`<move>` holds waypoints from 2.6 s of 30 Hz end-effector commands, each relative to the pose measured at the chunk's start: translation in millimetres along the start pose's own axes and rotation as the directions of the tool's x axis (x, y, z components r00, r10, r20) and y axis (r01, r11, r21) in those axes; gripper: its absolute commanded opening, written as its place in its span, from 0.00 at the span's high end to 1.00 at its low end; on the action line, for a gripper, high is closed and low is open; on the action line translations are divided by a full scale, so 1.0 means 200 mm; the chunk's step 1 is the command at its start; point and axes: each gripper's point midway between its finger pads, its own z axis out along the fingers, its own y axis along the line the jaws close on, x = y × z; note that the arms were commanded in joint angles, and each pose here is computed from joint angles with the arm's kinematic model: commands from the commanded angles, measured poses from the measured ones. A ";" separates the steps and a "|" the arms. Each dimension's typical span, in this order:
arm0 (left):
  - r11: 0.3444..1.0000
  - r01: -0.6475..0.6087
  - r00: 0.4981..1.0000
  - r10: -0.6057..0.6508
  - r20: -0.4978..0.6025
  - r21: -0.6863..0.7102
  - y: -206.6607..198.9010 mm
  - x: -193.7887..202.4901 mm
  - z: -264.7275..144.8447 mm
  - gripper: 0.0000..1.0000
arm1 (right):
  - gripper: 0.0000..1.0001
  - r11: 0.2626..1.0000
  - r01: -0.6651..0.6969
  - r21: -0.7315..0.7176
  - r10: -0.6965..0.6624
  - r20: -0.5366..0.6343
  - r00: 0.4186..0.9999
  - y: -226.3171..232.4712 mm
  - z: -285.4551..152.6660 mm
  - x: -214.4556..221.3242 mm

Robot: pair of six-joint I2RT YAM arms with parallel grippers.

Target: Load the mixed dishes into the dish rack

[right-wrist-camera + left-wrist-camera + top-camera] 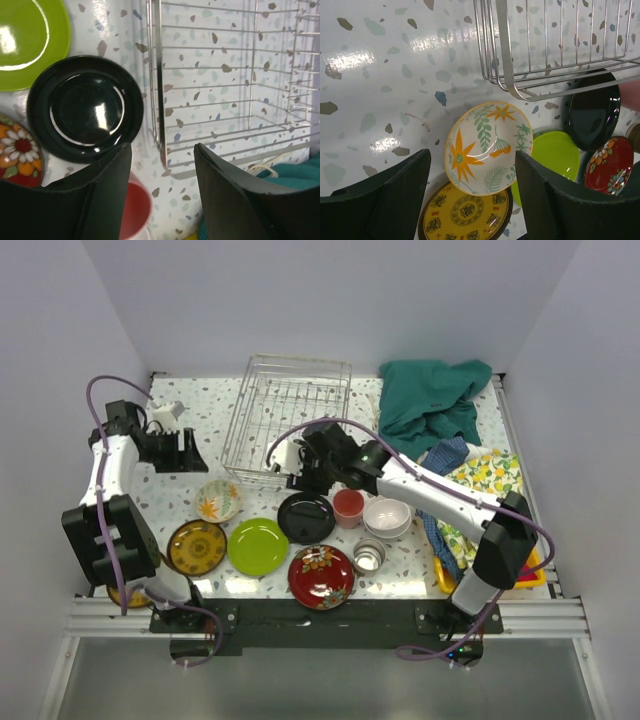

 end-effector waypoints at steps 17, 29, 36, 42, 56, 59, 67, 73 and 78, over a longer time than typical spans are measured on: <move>0.995 -0.086 0.995 0.088 0.040 -0.055 -0.07 -0.13 -0.18 0.26 | 0.53 0.937 -0.285 -0.204 0.243 -0.205 0.948 0.35 -0.17 0.35; 0.999 -0.029 0.997 0.032 0.077 -0.033 -0.15 -0.22 -0.24 0.25 | 0.74 0.911 -0.326 -0.253 0.252 -0.283 0.925 0.45 -0.09 0.45; 1.000 -0.024 0.995 0.023 0.101 0.013 -0.21 -0.25 -0.23 0.26 | 1.00 0.923 -0.282 -0.260 0.199 -0.306 0.931 0.44 -0.15 0.47; 0.988 0.046 0.988 -0.067 0.141 0.147 -0.36 -0.29 -0.20 0.22 | 1.00 0.945 -0.204 -0.256 0.120 -0.308 0.944 0.33 -0.33 0.39; 0.714 0.276 0.843 -0.501 0.194 0.643 -0.78 -0.61 -0.30 0.05 | 1.00 0.941 -0.179 0.286 0.104 0.261 0.960 -0.30 -0.57 -0.20; 0.671 0.284 0.844 -0.514 0.152 0.685 -0.85 -0.62 -0.27 0.05 | 1.00 0.894 -0.211 0.395 0.021 0.432 0.901 -0.33 -0.56 -0.33; 0.559 0.358 0.821 -0.570 0.033 0.748 -1.02 -0.63 -0.21 0.04 | 1.00 0.779 -0.266 0.568 -0.116 0.547 0.829 -0.27 -0.45 -0.49; 0.513 0.519 0.757 -0.648 -0.088 0.684 -0.99 -0.53 -0.08 0.04 | 1.00 0.733 -0.304 0.608 -0.159 0.588 0.793 -0.28 -0.42 -0.59; 0.482 0.579 0.719 -0.682 -0.133 0.658 -0.98 -0.52 -0.05 0.05 | 1.00 0.744 -0.288 0.603 -0.175 0.592 0.787 -0.25 -0.38 -0.62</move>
